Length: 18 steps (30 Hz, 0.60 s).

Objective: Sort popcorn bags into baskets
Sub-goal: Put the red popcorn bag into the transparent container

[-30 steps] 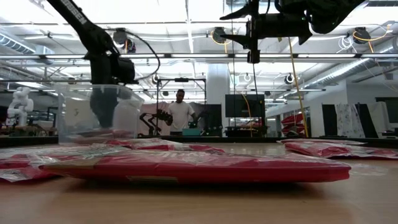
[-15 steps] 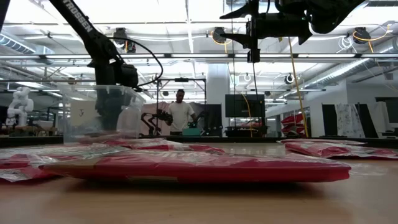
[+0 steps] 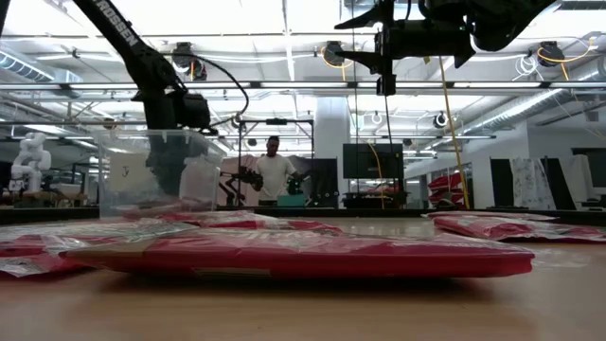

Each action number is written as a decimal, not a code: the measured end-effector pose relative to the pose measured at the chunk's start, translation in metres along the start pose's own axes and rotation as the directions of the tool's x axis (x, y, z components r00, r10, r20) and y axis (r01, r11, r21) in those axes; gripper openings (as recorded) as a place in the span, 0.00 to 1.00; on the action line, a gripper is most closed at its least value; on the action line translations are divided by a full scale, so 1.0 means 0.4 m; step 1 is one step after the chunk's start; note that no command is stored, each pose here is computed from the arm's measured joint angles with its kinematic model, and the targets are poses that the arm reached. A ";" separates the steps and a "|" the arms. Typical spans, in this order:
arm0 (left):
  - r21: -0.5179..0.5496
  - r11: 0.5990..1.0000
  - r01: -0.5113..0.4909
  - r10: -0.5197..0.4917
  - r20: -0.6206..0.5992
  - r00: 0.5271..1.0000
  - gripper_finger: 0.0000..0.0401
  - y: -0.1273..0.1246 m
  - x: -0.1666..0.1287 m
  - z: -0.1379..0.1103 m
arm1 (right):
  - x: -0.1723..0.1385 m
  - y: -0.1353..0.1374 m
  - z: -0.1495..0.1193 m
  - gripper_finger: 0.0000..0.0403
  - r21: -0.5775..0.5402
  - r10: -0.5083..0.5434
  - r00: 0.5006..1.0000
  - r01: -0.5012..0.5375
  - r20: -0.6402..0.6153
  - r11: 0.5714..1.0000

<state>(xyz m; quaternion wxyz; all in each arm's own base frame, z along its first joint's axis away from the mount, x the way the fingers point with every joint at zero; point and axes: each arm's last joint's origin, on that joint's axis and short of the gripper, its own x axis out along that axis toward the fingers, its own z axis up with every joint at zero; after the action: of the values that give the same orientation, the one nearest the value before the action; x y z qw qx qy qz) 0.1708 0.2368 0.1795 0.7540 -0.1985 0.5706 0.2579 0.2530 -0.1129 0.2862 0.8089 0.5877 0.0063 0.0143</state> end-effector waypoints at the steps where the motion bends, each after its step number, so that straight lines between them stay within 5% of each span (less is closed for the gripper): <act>1: 0.001 1.000 -0.005 0.005 0.016 1.000 0.01 0.000 -0.012 0.000 | 0.000 0.000 0.000 0.45 0.000 0.000 1.000 0.000 0.001 1.000; 18: -0.008 0.999 -0.054 0.055 0.173 0.983 0.00 -0.014 -0.144 -0.018 | 0.000 -0.003 0.002 0.45 -0.012 -0.017 0.999 0.017 0.028 1.000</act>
<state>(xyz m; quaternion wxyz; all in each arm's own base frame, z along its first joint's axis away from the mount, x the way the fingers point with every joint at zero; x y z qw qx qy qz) 0.1563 0.2188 0.2331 0.7930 -0.1609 0.5079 0.2955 0.2530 -0.1139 0.2855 0.8125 0.5829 -0.0002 -0.0007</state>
